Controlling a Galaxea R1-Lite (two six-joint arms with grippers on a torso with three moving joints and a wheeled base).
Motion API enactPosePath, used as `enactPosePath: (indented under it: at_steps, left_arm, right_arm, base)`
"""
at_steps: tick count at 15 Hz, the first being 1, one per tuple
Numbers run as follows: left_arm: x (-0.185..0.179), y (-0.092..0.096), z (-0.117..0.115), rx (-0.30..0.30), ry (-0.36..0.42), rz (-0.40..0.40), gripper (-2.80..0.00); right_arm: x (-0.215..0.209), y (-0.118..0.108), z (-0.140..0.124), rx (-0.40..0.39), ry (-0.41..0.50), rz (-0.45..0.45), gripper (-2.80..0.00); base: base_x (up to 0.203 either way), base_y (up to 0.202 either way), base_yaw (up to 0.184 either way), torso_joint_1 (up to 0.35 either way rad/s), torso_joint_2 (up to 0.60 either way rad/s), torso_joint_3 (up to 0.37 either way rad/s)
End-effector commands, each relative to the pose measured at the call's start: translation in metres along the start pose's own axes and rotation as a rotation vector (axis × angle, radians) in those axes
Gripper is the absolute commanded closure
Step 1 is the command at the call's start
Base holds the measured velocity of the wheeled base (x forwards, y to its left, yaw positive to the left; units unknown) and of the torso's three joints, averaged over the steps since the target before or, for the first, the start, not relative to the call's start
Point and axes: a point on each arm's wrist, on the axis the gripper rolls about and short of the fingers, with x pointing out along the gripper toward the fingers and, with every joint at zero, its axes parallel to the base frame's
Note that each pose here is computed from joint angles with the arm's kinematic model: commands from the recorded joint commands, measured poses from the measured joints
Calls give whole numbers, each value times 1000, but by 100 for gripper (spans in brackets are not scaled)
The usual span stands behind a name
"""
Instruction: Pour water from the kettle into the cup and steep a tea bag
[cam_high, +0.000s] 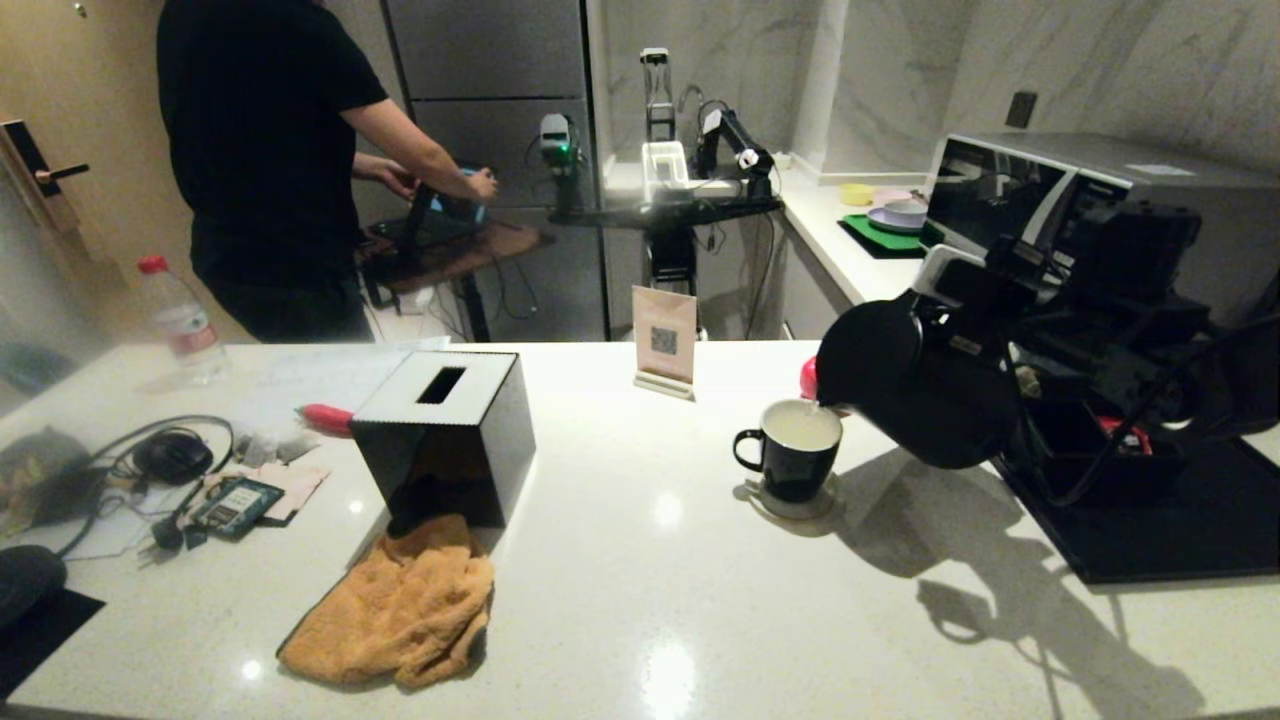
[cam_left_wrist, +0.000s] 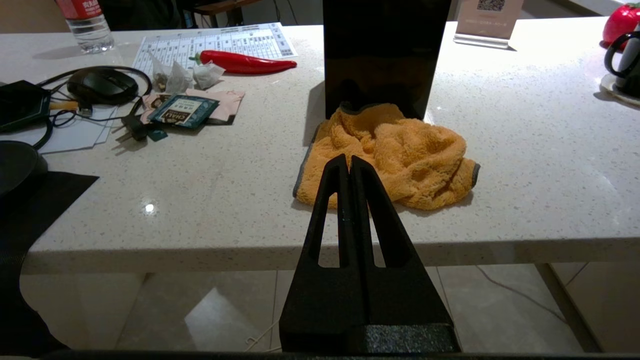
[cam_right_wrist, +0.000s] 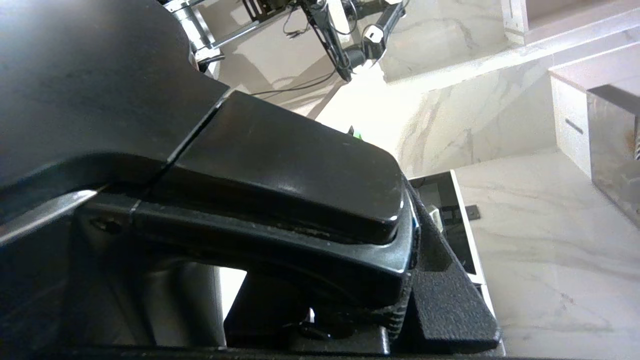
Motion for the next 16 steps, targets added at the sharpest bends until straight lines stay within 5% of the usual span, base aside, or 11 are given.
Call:
enactPosePath:
  at_steps: [1, 16]
  left_arm:
    - [0, 0, 0, 0, 0, 0, 0]
    - [0, 0, 0, 0, 0, 0, 0]
  right_arm:
    - [-2, 0, 0, -8, 0, 0, 0]
    - [-2, 3, -1, -11, 6, 9, 0]
  base:
    - [0, 0, 0, 0, 0, 0]
    - [0, 0, 0, 0, 0, 0]
